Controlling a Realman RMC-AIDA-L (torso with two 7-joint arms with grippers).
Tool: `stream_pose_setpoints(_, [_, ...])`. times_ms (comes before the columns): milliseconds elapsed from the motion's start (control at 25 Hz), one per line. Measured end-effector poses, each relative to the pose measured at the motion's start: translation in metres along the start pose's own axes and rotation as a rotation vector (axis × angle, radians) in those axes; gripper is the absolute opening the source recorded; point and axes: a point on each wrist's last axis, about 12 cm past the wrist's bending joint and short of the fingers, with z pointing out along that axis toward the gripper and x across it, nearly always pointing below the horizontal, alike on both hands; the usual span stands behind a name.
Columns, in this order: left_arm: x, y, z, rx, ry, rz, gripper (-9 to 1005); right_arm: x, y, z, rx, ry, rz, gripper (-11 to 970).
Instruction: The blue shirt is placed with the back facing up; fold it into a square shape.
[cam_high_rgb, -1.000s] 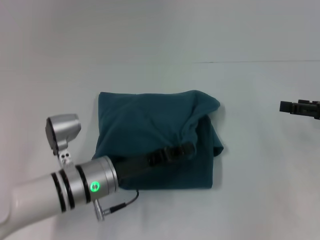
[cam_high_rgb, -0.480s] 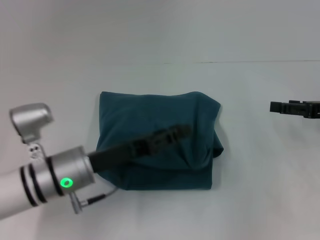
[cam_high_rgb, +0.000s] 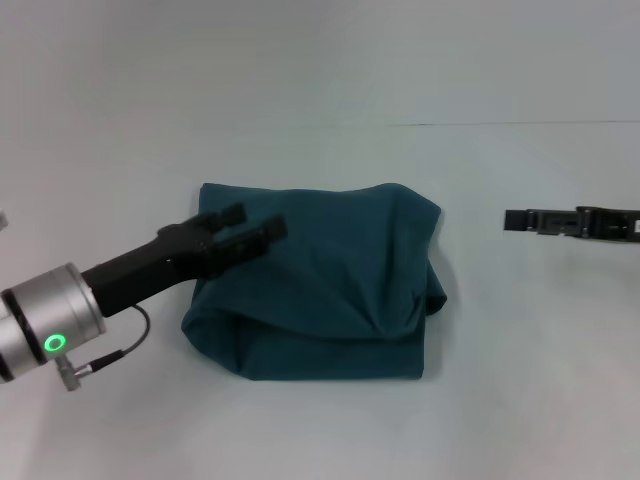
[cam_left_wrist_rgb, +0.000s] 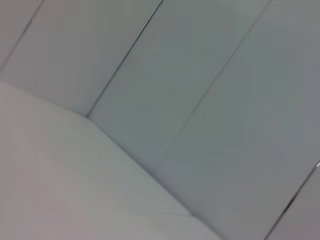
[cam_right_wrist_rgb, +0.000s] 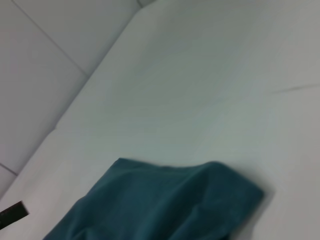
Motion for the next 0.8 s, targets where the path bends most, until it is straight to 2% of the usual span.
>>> stream_pose_setpoints(280, [0.0,0.009,-0.014,-0.055,0.09,0.184,911,0.011,0.01,0.022,-0.058,0.071,0.108,915])
stream_pose_setpoints(480, [0.003,0.01,-0.024,-0.074,0.099,0.297,921,0.01,0.023,0.039,-0.094,0.102,0.154,915])
stream_pose_setpoints(800, [0.007,0.013,-0.04,-0.106,0.132,0.356,921,0.013,0.038,0.061,-0.106,0.158,0.198,916])
